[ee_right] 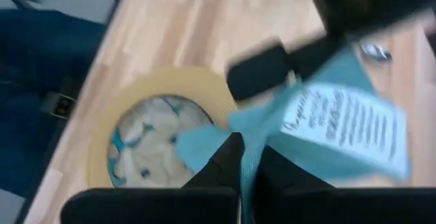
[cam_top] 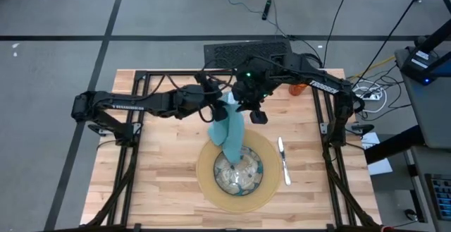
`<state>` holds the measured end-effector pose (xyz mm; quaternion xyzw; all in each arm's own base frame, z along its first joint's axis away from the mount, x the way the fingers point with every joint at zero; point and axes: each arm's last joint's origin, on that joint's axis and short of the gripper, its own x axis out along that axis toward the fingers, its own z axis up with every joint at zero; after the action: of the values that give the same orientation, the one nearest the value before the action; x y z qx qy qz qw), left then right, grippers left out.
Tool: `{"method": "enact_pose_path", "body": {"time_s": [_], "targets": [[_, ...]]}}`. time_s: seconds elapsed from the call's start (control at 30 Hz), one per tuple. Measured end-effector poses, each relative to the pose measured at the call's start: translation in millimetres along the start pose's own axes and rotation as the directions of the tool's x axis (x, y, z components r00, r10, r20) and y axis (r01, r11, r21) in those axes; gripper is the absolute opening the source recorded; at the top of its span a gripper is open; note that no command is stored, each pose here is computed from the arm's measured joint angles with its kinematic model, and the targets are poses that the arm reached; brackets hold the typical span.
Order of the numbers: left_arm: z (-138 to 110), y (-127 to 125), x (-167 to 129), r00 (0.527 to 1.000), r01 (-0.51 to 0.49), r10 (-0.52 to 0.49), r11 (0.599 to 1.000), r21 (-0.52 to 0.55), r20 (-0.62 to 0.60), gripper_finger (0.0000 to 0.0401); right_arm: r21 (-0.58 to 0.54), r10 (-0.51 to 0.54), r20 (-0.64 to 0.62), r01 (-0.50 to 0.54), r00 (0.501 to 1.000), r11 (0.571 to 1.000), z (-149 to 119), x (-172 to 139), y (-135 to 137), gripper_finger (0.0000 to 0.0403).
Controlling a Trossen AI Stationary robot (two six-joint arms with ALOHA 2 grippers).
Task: Set table place
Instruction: Fold the blue napkin
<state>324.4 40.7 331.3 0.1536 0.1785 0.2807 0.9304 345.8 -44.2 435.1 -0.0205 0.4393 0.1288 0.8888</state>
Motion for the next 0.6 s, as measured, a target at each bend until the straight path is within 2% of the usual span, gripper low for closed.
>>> {"method": "enact_pose_path", "body": {"time_s": [0.23, 0.43, 0.6], "targets": [[-9.5, 4.8, -7.3, 0.993, -0.011, 0.021, 0.996, 0.085, -0.114, 0.0130, 0.024, -0.148, -0.118, 0.152, 0.982, 0.988, -11.0, -9.3, 0.2, 0.0000], [-17.7, 7.0, -8.0, 0.982, 0.003, 0.020, 0.993, 0.121, -0.189, 0.0094, 0.050, -0.214, -0.214, 0.230, 0.953, 0.972, -21.0, -15.3, -3.4, 0.0000], [-21.7, 8.5, -13.1, 0.972, 0.023, 0.014, 0.988, 0.150, -0.236, 0.0084, 0.083, -0.276, -0.201, 0.297, 0.940, 0.951, -26.3, -31.1, -11.0, 0.0000]]}}
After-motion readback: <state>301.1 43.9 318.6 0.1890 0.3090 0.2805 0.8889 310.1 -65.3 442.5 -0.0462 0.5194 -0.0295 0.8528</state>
